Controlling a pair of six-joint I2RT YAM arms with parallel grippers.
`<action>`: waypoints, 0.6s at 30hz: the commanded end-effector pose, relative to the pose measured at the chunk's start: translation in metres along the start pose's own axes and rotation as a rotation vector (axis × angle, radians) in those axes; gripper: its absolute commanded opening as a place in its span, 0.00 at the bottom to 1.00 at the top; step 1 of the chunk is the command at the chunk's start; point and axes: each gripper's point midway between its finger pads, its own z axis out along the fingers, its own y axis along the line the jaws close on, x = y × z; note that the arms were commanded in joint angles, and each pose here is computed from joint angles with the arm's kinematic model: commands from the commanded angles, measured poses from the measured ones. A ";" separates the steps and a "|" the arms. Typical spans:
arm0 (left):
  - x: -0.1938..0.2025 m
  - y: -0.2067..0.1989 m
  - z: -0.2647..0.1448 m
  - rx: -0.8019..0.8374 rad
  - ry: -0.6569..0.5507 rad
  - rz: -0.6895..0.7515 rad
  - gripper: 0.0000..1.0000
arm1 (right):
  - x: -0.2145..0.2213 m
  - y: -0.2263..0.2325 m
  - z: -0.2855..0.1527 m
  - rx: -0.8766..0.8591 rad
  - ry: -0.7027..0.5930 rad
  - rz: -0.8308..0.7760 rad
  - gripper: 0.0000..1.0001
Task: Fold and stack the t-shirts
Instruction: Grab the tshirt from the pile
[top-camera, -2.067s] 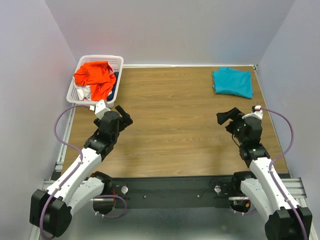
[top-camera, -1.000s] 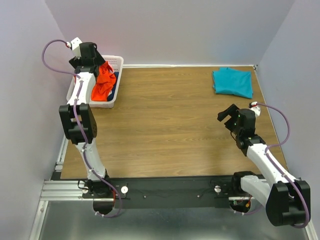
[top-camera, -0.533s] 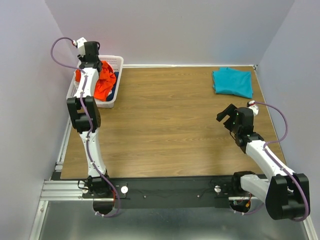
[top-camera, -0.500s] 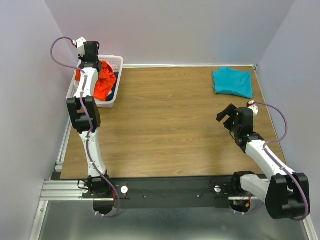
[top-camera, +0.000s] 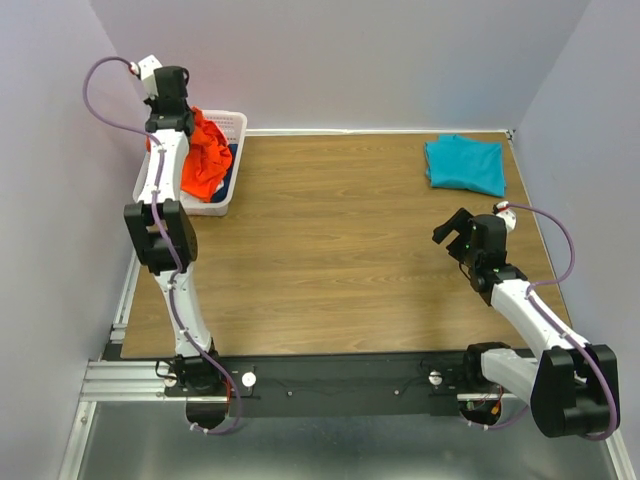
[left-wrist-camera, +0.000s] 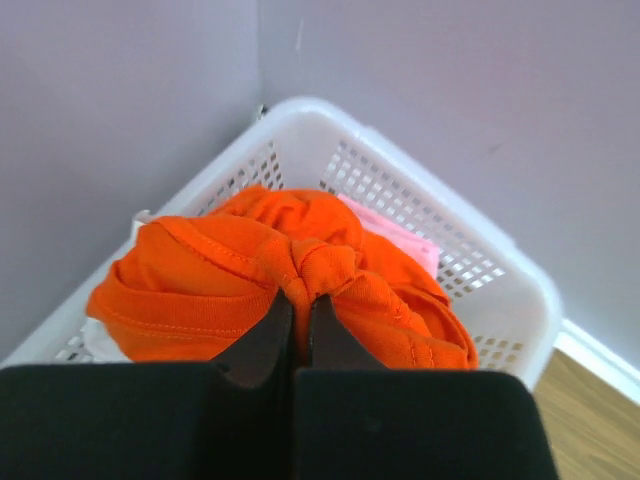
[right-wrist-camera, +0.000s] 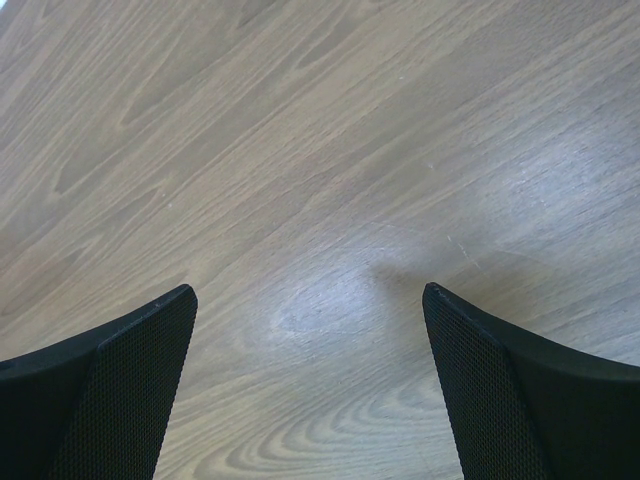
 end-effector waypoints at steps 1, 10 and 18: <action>-0.103 -0.004 -0.069 0.068 -0.197 -0.084 0.00 | -0.010 0.011 -0.004 -0.038 -0.020 -0.012 1.00; -0.183 -0.024 -0.168 0.291 -0.350 -0.152 0.00 | -0.014 0.015 -0.010 -0.062 -0.040 -0.008 1.00; -0.216 -0.078 -0.306 0.561 -0.492 -0.143 0.00 | -0.028 0.018 -0.025 -0.087 -0.111 0.007 1.00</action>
